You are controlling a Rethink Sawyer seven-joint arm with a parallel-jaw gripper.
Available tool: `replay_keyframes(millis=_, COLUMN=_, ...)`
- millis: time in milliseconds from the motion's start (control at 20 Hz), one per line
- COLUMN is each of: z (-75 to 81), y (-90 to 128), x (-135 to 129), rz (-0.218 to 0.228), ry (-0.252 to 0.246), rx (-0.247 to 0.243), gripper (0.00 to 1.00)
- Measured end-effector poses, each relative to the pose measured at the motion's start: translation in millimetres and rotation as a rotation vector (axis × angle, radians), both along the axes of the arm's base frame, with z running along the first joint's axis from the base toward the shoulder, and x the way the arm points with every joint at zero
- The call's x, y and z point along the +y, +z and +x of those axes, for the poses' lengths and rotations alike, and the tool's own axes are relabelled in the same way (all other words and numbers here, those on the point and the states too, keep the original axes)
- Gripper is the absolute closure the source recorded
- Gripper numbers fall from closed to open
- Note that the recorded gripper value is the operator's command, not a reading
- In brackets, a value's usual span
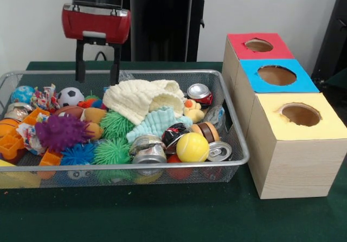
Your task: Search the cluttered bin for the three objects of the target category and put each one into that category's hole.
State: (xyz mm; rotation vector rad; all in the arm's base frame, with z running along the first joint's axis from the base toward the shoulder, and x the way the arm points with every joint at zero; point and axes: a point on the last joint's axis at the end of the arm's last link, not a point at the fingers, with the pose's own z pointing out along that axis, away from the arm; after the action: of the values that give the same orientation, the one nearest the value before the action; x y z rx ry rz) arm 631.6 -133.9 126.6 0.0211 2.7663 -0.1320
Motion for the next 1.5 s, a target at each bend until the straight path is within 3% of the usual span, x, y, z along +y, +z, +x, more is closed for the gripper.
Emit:
replay_keyframes(millis=250, z=1.7, y=-33.5, x=-29.7, rz=0.046, ry=-0.021, rx=0.072, gripper=0.0)
replay_keyframes(millis=450, z=-12.0, y=-77.9, x=-73.2, rz=0.124, ry=-0.07, rx=0.17, gripper=0.0)
replay_keyframes(millis=600, z=-18.6, y=-90.3, x=-89.2, rz=0.14, ry=-0.087, rx=0.197, gripper=0.0)
replay_keyframes(millis=750, z=-20.5, y=-101.8, x=-108.9, rz=0.135, ry=-0.091, rx=0.212, gripper=0.0)
replay_keyframes(millis=1000, z=-11.0, y=-110.4, x=-128.3, rz=0.106, ry=-0.079, rx=0.202, gripper=0.0)
replay_keyframes(millis=1500, z=20.5, y=-100.9, x=-138.4, rz=0.06, ry=-0.043, rx=0.183, gripper=0.0)
